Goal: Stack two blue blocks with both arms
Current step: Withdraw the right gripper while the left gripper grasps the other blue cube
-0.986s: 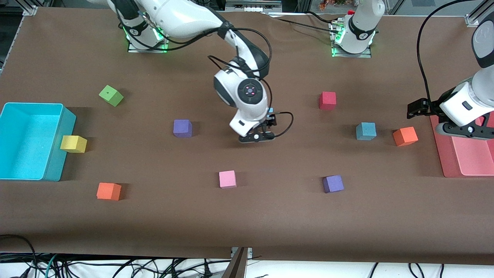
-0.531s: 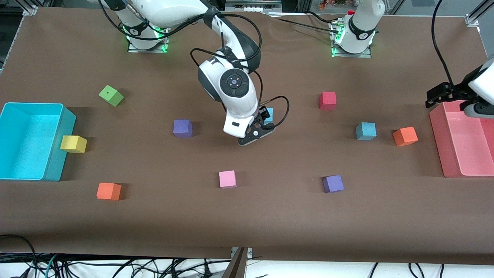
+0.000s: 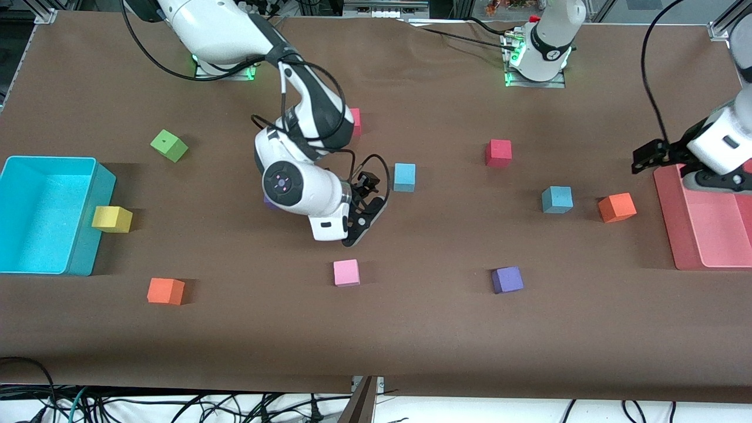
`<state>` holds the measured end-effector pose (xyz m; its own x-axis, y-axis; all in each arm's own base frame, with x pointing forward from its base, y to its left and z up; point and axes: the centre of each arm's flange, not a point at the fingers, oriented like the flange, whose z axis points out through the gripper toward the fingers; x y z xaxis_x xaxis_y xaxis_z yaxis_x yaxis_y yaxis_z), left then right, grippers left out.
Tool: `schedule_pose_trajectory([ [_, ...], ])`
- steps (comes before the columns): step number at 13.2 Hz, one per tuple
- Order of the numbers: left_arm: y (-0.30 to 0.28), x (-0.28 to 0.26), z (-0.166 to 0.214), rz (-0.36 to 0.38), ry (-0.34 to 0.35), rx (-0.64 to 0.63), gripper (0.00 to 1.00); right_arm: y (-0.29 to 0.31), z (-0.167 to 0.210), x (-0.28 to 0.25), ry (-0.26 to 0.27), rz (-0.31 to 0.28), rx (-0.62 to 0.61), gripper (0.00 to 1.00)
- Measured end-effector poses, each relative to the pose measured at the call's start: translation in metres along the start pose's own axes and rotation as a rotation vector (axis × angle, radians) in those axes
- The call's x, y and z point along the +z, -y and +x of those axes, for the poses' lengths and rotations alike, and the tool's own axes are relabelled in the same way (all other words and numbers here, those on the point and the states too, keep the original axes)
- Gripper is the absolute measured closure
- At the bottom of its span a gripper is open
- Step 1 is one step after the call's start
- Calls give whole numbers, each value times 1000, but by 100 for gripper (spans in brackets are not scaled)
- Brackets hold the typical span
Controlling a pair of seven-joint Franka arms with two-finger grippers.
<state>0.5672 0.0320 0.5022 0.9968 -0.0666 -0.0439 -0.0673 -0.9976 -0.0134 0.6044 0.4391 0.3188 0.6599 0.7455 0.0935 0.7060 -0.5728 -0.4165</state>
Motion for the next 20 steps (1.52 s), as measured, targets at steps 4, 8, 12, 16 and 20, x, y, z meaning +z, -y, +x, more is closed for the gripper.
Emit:
schedule_pose_trajectory([
  [4,-13,106,-3,-4,-4,14,0,-25,-33,11,-48,114,-102,0],
  [8,-24,181,-11,-6,-9,29,0,-30,-86,40,-254,154,-176,0],
  [12,-28,247,-17,-14,21,33,0,-14,-124,80,-446,177,-242,0],
  [16,-43,286,-20,-46,54,23,0,-28,-159,138,-586,158,-359,0],
  [20,-50,305,-28,-52,69,24,0,-28,-167,174,-610,156,-368,0],
])
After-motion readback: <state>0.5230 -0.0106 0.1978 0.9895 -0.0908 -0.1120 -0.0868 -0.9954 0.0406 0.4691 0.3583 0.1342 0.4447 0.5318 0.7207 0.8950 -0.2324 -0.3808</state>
